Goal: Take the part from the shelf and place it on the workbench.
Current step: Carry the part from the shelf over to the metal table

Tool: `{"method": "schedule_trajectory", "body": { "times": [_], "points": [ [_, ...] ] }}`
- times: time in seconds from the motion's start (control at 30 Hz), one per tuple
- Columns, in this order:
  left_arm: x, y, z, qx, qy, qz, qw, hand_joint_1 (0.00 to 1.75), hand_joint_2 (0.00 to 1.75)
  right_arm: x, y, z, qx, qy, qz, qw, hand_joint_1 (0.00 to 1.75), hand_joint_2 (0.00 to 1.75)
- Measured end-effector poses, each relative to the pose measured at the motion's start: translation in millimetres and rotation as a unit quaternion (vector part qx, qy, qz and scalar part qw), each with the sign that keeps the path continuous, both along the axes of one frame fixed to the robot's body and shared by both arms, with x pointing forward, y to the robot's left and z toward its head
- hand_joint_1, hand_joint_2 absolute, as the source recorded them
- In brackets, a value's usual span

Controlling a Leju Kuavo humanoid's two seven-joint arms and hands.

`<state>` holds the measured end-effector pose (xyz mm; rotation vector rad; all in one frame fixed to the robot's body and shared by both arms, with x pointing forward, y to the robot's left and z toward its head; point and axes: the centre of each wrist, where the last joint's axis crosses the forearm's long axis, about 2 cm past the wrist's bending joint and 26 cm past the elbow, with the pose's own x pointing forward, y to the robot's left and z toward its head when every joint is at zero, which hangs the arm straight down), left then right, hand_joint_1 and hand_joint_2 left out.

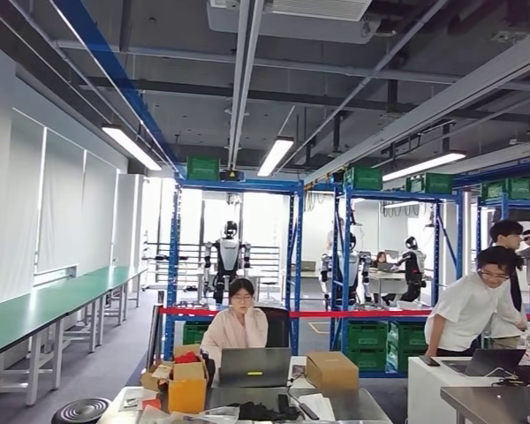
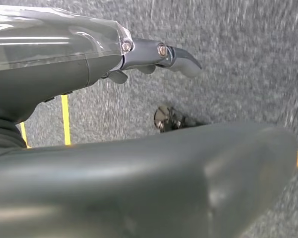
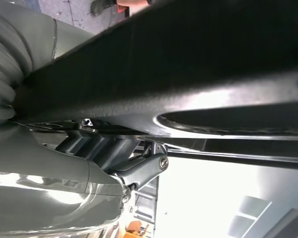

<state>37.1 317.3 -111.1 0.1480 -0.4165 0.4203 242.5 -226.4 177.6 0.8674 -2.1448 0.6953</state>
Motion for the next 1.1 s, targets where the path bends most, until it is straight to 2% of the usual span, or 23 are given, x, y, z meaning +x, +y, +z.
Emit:
{"method": "schedule_trajectory", "body": {
  "times": [1.1],
  "points": [
    [0.5, 0.4, 0.1, 0.000, -0.001, -0.002, 1.000, 0.00, 1.75, -0.4, -0.2, -0.3, 0.000, 0.001, -0.001, 1.000, 1.75, 1.75]
  ]
}}
